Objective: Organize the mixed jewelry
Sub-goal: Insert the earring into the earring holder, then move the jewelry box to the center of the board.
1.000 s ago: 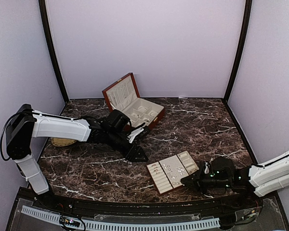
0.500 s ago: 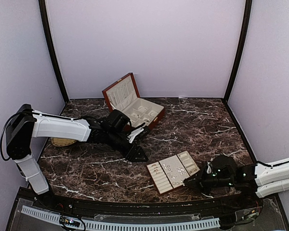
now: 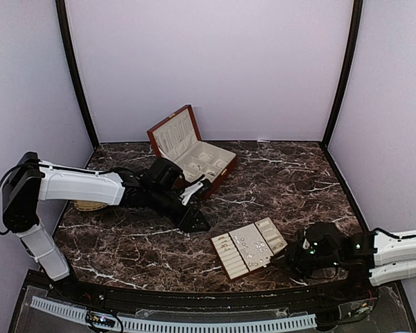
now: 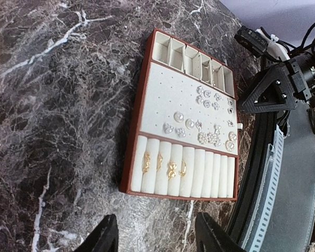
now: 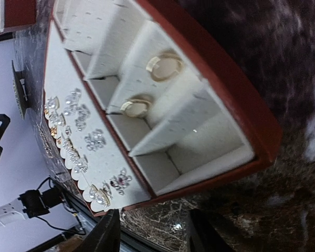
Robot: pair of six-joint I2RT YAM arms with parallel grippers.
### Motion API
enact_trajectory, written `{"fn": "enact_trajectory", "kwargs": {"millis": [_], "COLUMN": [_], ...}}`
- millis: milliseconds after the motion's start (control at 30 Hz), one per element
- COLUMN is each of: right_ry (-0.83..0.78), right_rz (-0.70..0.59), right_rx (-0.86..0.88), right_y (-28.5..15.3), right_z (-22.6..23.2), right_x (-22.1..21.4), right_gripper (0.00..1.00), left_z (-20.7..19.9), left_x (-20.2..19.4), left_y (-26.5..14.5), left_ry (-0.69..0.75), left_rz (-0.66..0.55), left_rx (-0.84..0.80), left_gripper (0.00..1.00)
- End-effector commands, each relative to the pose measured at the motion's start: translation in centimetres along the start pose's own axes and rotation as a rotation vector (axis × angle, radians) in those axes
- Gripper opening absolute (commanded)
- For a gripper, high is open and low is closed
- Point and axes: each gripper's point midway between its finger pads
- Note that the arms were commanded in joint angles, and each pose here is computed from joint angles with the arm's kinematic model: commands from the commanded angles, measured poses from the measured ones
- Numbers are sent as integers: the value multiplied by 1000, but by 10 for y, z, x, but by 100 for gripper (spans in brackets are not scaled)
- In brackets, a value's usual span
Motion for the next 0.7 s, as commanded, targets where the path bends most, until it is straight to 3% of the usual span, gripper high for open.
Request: {"fn": "enact_trajectory", "kwargs": {"millis": [0, 300, 400, 533, 667], "right_ry": [-135, -354, -453, -567, -619], "right_rz": [-108, -227, -244, -285, -359], "right_rx": [-12, -48, -101, -197, -180], "right_y": [-19, -45, -44, -35, -24], "right_z": [14, 49, 62, 75, 101], "right_x": [26, 77, 98, 136, 180], "right_gripper": [52, 69, 78, 83, 87], "left_z": [-4, 9, 26, 55, 92], "left_x": [21, 45, 57, 75, 89], "left_y": [-23, -51, -66, -86, -93], "left_ry": [30, -13, -107, -258, -455], "left_rz": [-115, -243, -292, -387, -501], "left_rx": [37, 96, 102, 103, 142], "left_gripper": [53, 57, 59, 59, 60]}}
Point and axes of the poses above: each gripper's point midway between its finger pads, its own y axis out along the fingers, its own z axis along the line the jaws close on, x = y × z, and after that the axes turned 9 degrees about -y, right-handed
